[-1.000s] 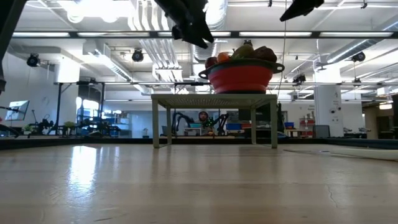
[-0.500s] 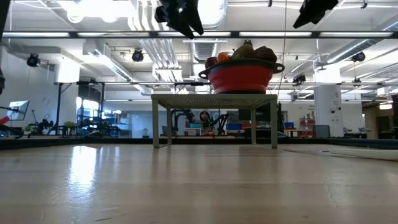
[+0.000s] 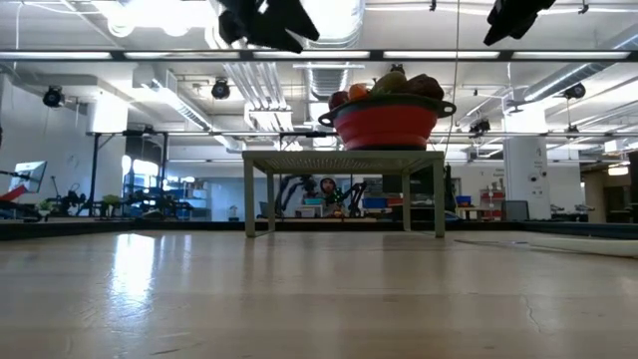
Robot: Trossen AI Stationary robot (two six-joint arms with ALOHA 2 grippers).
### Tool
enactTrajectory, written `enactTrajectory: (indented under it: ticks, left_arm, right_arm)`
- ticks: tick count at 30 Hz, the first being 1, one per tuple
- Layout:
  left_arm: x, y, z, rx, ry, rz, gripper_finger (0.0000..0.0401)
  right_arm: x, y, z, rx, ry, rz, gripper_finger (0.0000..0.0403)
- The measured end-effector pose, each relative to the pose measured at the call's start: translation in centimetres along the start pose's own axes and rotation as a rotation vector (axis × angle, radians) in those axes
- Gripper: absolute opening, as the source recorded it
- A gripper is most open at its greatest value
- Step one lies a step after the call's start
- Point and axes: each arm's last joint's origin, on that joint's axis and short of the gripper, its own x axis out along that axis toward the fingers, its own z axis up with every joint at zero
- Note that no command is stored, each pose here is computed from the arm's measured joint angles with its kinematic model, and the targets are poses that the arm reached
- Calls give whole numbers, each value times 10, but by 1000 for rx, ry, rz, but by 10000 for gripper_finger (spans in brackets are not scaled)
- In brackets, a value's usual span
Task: Pick & Place Fruit
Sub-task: Put the yellow knife on the shelf
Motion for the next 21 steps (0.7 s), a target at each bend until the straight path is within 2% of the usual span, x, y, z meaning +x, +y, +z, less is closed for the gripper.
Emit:
enactTrajectory:
  ticks: [5, 11, 17, 21]
  left_arm:
    - [-5, 3, -31, -63, -109, -34, 261]
    - [-5, 9, -66, -100, -168, -48, 261]
    - [-11, 15, -77, -90, -204, -54, 261]
    - [-18, 18, -72, -70, -236, -53, 261]
  right_arm:
    - [12, 11, 0, 61, 53, 11, 9]
    - [36, 21, -1, 160, 152, 5, 9]
    - [69, 37, -3, 225, 283, -17, 8]
    - [85, 48, -5, 281, 347, -39, 8]
